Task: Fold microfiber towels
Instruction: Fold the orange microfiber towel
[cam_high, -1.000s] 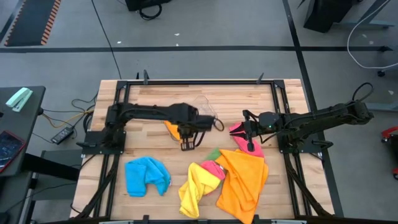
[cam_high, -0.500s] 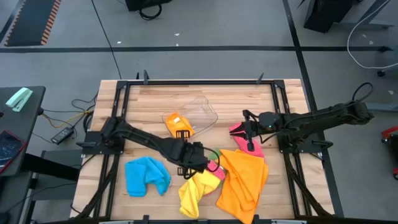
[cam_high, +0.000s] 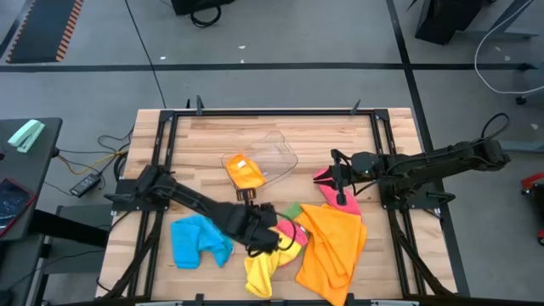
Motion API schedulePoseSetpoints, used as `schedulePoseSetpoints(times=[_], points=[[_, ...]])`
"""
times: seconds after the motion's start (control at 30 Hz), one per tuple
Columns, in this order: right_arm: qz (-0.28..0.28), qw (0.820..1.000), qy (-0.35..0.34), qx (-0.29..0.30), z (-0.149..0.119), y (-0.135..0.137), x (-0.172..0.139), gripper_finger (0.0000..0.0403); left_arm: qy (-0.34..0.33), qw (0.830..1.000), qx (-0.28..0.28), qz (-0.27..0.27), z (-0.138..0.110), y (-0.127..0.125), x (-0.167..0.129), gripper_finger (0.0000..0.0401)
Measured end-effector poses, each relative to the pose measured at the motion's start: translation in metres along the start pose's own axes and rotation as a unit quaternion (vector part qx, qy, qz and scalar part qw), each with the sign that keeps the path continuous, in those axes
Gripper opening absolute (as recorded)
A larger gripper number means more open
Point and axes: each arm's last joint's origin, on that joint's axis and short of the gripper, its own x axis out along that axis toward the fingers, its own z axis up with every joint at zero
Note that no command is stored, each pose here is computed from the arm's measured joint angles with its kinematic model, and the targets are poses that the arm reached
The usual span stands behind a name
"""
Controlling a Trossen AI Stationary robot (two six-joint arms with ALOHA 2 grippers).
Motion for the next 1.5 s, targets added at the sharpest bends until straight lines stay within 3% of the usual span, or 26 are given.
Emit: schedulePoseSetpoints(times=[0.2,0.5,0.87,1.07,1.17,1.5], points=[[0.018,1.0,-0.002,0.0,0.0,0.001,0.0,0.0045,-0.032,0.999,-0.002,-0.024,-0.003,-0.017,-0.009,0.0029],[0.107,0.994,-0.016,-0.016,0.001,0.013,0.009,0.0045,-0.076,0.996,0.02,-0.046,-0.006,-0.036,-0.019,0.0019],[0.204,0.971,-0.039,-0.117,-0.004,0.05,0.029,0.0045,-0.136,0.989,0.042,-0.035,0.012,-0.03,-0.015,0.0025],[0.231,0.967,-0.014,-0.108,-0.008,0.069,0.035,0.0049,-0.153,0.988,0.03,0.009,0.021,-0.018,-0.009,0.0014],[0.231,0.967,0.004,-0.109,-0.01,0.079,0.04,0.0068,-0.161,0.986,0.014,0.048,0.027,-0.007,-0.004,0.0013],[0.167,0.977,0.045,-0.121,-0.008,0.098,0.057,0.0177,-0.148,0.987,-0.012,0.067,0.038,0.016,0.009,0.0029]])
